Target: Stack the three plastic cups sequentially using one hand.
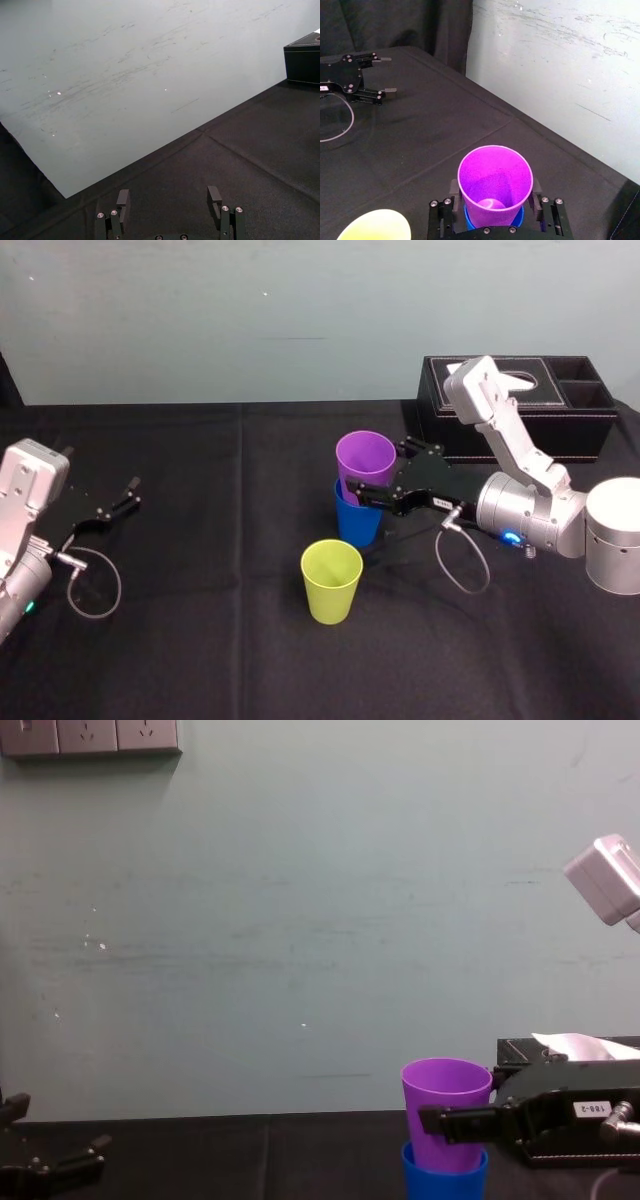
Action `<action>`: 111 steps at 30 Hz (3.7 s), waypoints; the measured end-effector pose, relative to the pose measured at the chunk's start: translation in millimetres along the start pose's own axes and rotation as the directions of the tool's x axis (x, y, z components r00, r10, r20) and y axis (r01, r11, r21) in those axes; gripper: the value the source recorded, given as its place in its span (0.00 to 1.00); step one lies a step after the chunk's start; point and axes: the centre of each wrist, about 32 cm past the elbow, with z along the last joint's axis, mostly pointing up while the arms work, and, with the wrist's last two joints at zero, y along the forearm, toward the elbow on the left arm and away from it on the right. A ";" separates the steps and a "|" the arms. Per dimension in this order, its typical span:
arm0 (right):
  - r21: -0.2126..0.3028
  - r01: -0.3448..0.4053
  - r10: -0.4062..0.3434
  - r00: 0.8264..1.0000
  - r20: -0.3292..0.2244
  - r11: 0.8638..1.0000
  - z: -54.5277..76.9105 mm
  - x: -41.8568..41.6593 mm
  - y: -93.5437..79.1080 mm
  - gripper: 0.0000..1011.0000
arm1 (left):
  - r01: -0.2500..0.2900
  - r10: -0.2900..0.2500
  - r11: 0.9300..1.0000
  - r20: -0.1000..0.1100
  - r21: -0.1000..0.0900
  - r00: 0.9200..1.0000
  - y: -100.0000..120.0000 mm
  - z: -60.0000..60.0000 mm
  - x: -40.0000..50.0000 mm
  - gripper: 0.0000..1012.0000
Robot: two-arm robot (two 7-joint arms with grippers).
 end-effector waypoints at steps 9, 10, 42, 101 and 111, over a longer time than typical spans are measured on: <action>0.000 0.001 -0.001 1.000 0.000 1.000 0.2 0.1 -0.2 0.99 | 0.000 0.000 1.000 0.000 0.000 1.000 0.0 0.0 0.0 1.00; 0.000 0.001 -0.001 1.000 0.000 1.000 0.2 0.1 -0.2 0.99 | 0.000 0.000 1.000 0.000 0.000 1.000 0.0 0.0 0.0 1.00; 0.035 0.005 -0.005 1.000 0.006 0.999 -0.8 0.2 -37.8 0.99 | 0.000 0.000 1.000 0.000 0.000 1.000 0.0 0.0 0.0 1.00; -0.042 -0.188 0.188 0.982 -0.015 0.981 -59.5 -47.2 -60.3 0.99 | 0.000 0.000 1.000 0.000 0.000 1.000 0.0 0.0 0.0 1.00; -0.039 -0.194 0.193 0.981 -0.017 0.980 -57.2 -47.4 -54.3 0.99 | 0.000 0.000 1.000 0.000 0.000 1.000 0.0 0.0 0.0 1.00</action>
